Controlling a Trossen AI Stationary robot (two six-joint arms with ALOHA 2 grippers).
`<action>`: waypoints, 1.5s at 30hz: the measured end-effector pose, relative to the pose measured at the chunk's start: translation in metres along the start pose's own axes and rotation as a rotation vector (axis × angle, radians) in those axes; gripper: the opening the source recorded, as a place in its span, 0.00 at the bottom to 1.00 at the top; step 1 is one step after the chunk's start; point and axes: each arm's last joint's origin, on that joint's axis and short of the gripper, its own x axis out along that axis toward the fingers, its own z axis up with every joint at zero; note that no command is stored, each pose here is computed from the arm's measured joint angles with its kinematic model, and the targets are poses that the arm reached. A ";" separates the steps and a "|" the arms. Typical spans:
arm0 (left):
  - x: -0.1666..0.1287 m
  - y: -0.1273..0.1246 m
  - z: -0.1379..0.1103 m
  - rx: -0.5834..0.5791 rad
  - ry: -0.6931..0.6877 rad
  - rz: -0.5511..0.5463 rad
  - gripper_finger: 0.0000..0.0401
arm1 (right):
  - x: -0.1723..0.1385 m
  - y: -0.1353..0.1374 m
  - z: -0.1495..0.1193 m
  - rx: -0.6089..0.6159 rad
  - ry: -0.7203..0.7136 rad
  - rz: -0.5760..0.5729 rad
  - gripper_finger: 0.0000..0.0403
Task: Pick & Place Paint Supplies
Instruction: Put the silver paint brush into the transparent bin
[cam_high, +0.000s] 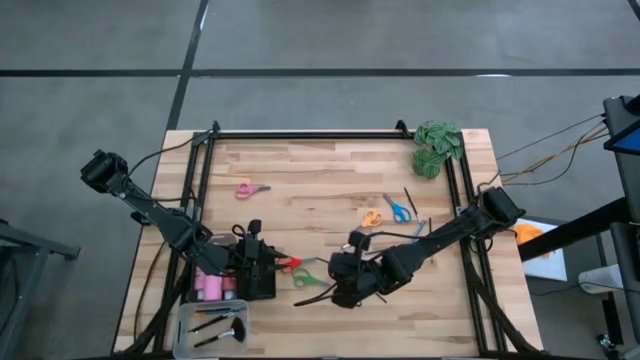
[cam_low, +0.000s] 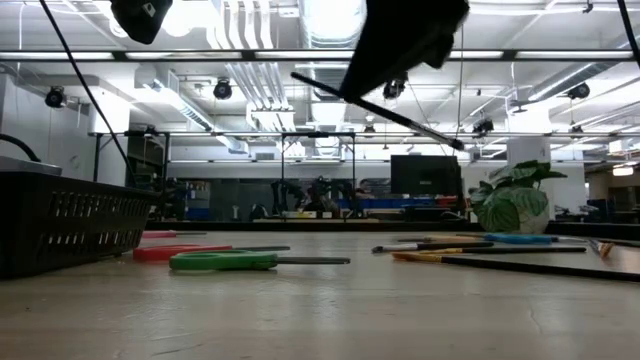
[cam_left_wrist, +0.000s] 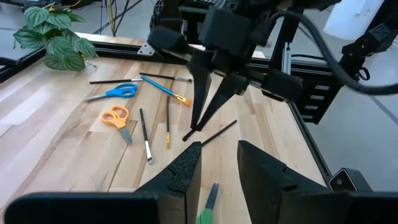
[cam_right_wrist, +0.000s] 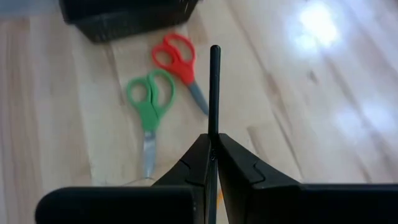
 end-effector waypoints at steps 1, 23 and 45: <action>0.000 0.000 0.000 0.000 0.000 0.000 0.26 | -0.001 0.000 0.002 0.000 -0.014 -0.007 0.04; 0.000 0.002 -0.007 0.387 0.065 0.011 0.26 | -0.023 0.015 0.054 -0.130 -0.441 -0.027 0.04; 0.000 0.002 -0.003 0.353 0.035 0.008 0.26 | -0.008 0.026 0.067 -0.249 -0.669 0.155 0.04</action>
